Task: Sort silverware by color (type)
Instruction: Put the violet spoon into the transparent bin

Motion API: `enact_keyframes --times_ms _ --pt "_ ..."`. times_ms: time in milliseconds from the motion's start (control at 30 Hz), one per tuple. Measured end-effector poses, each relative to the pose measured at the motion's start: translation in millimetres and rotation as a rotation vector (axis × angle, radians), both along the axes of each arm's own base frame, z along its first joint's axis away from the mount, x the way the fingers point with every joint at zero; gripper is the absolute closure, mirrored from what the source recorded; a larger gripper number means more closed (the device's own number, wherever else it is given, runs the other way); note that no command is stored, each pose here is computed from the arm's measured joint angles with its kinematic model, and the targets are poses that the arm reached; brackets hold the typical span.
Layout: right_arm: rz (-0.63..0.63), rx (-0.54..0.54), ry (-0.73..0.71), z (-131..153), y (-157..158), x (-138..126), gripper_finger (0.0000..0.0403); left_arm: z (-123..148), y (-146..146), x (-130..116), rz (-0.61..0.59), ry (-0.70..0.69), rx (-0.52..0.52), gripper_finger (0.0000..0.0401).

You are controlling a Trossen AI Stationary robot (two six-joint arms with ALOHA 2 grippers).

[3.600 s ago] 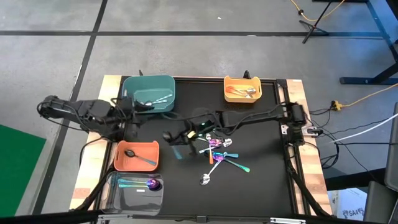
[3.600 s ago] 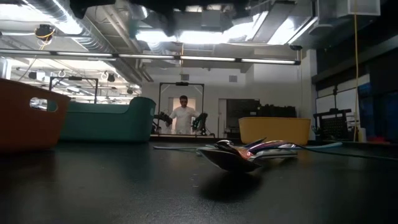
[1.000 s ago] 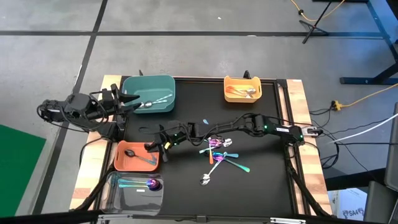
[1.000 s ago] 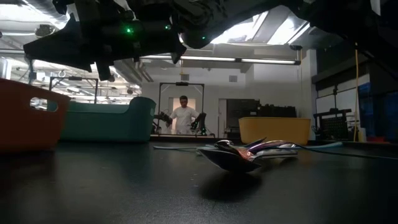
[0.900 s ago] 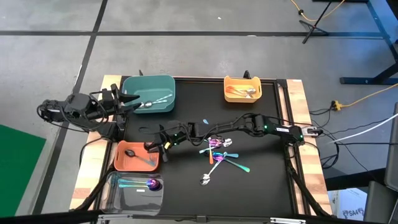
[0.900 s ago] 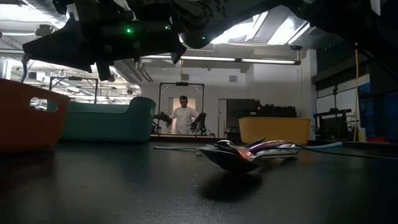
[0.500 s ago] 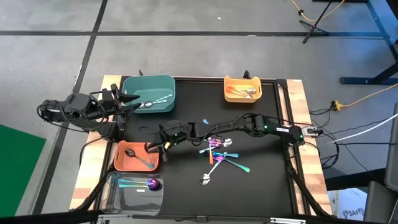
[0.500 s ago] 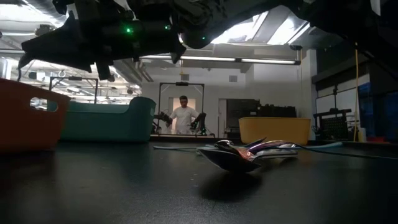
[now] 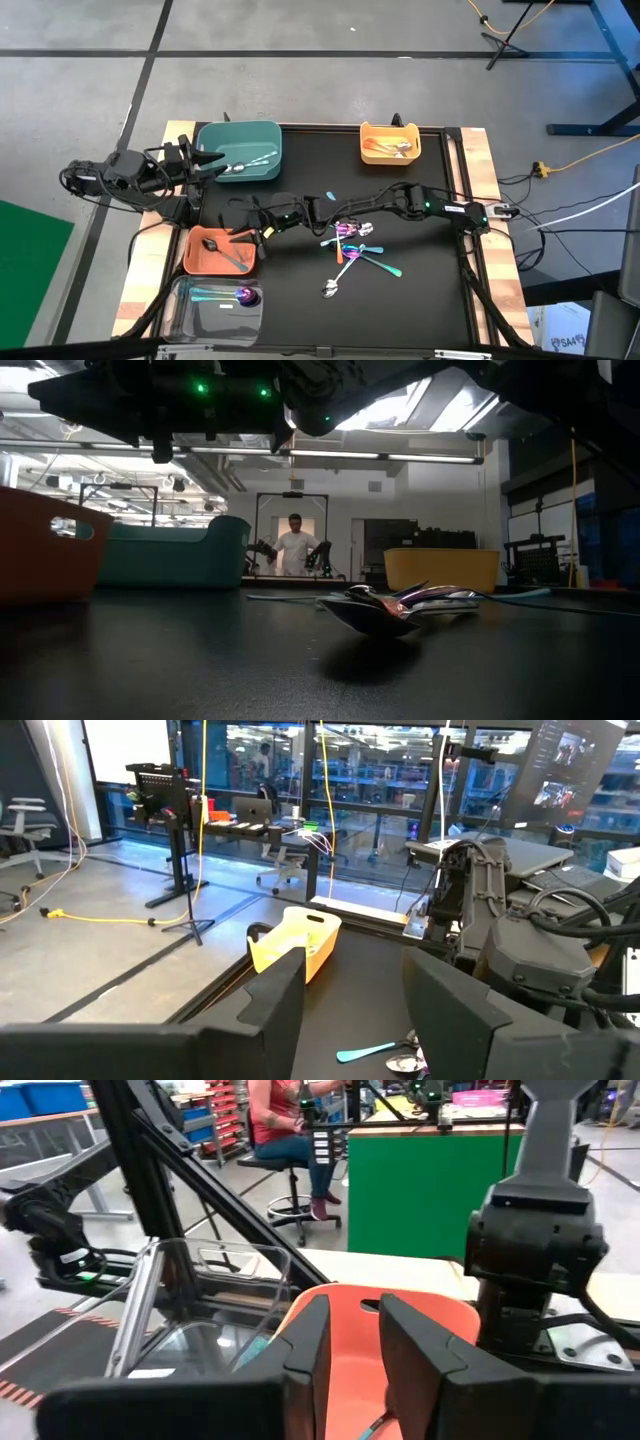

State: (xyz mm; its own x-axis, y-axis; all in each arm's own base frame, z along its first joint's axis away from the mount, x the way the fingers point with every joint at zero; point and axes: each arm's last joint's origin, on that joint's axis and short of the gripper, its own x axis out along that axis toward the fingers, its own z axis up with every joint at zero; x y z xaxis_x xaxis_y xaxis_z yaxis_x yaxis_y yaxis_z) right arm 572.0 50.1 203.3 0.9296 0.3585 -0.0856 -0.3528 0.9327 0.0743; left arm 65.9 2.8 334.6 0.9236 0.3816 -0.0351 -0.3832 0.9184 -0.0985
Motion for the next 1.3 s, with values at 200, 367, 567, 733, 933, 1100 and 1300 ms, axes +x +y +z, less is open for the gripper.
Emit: enact_keyframes --times_ms 200,367,567,733,933,1100,1300 --pt "0.005 0.001 0.01 -1 0 0 0.0324 0 0 0 0.0 0.0 0.0 0.0239" --pt "0.018 0.004 0.001 5 0 -1 0.0324 0 0 0 0.0 0.0 0.0 0.0239" --pt "0.063 0.004 0.01 28 0 -8 0.0324 0 0 0 -0.001 0.002 0.0 0.0239" --pt "0.071 -0.084 0.076 54 -2 -22 0.0324 -3 0 0 0.0 0.025 0.0 0.0239" --pt "0.052 -0.215 0.187 100 -4 -54 0.0324 -5 0 0 -0.016 0.05 0.002 0.0239" --pt "0.015 -0.283 0.294 132 -8 -86 0.0324 -5 -1 0 -0.016 0.049 -0.001 0.0239" --pt "-0.04 -0.319 0.395 172 -14 -130 0.0324 -6 -2 6 -0.013 0.053 -0.04 0.0239"
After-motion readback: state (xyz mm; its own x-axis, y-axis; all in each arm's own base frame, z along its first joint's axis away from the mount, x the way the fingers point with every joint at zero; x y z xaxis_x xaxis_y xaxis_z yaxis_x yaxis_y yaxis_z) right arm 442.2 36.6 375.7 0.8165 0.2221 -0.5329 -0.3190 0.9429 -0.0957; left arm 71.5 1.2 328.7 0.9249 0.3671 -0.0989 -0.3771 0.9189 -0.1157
